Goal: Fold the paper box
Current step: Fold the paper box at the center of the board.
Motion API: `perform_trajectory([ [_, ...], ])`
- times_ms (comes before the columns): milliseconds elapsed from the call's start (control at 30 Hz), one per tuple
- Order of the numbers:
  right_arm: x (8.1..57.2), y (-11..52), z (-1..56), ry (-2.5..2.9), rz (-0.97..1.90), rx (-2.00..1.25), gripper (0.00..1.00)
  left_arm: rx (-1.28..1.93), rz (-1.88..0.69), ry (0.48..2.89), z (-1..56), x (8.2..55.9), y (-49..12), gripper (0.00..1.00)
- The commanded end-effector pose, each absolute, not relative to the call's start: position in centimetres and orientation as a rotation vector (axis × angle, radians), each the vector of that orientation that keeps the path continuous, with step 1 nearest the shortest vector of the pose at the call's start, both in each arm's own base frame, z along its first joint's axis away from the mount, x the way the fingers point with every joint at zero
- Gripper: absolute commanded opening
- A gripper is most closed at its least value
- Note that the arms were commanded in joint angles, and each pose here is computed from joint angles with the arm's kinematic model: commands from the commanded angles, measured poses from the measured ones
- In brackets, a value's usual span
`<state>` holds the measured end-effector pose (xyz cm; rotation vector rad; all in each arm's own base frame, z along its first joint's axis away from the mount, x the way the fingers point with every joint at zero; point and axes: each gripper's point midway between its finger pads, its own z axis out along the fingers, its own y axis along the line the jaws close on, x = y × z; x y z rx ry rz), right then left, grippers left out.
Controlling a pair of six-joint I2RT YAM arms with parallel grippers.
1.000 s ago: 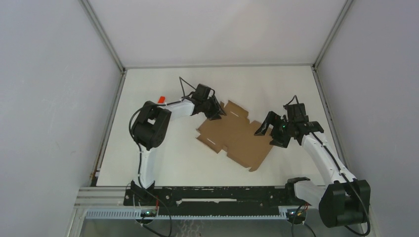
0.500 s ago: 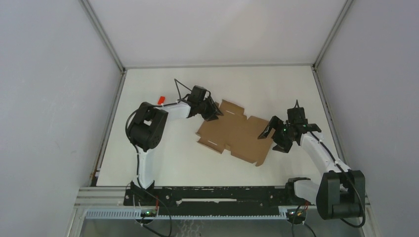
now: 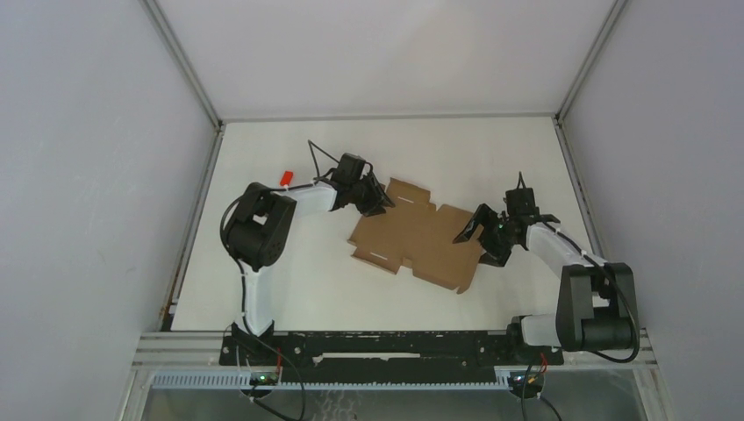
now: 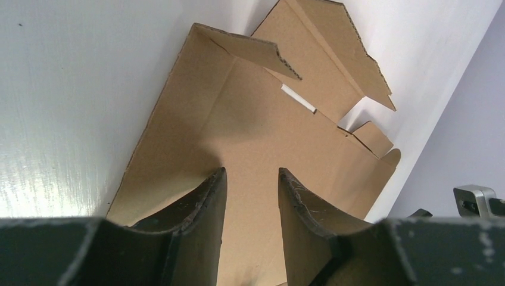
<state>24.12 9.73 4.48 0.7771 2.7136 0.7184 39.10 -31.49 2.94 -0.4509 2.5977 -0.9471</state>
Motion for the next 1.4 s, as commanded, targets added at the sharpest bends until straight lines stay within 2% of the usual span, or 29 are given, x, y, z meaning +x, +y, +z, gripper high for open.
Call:
perform_trajectory([
  [0, 26.3, 11.0, 5.5, 2.628, 0.852, 0.689, 0.94, -0.409, -0.899, 2.635, 2.8, 37.6, -30.9, 0.43],
  [300, 26.0, 10.4, 5.7, 2.612, 0.832, 0.669, 0.89, -0.398, -0.897, 2.643, 2.5, 37.4, -30.9, 0.43],
  [433, 26.3, 11.5, 5.8, 2.577, 0.945, 0.647, 0.79, -0.391, -0.901, 2.647, 2.5, 37.3, -31.0, 0.43],
  [567, 26.8, 12.6, 6.3, 2.542, 1.017, 0.583, 0.74, -0.383, -0.908, 2.648, 2.5, 37.3, -31.3, 0.43],
  [667, 27.1, 13.2, 6.5, 2.533, 1.040, 0.557, 0.67, -0.373, -0.913, 2.651, 2.4, 37.3, -31.5, 0.43],
  [767, 27.3, 13.5, 6.4, 2.542, 1.025, 0.533, 0.48, -0.363, -0.918, 2.653, 2.4, 37.1, -31.8, 0.42],
  [833, 27.4, 13.7, 6.5, 2.549, 1.017, 0.518, 0.44, -0.357, -0.921, 2.655, 2.4, 37.0, -31.9, 0.42],
  [900, 27.6, 13.8, 6.7, 2.559, 0.989, 0.494, 0.30, -0.352, -0.924, 2.656, 2.4, 36.9, -32.0, 0.42],
  [1000, 27.9, 13.4, 7.1, 2.578, 0.926, 0.473, 0.17, -0.342, -0.930, 2.653, 2.6, 36.8, -32.2, 0.42],
  [1367, 29.9, 11.2, 11.2, 2.609, 0.669, 0.357, 0.08, -0.292, -0.941, 2.663, 2.7, 36.0, -33.5, 0.42],
])
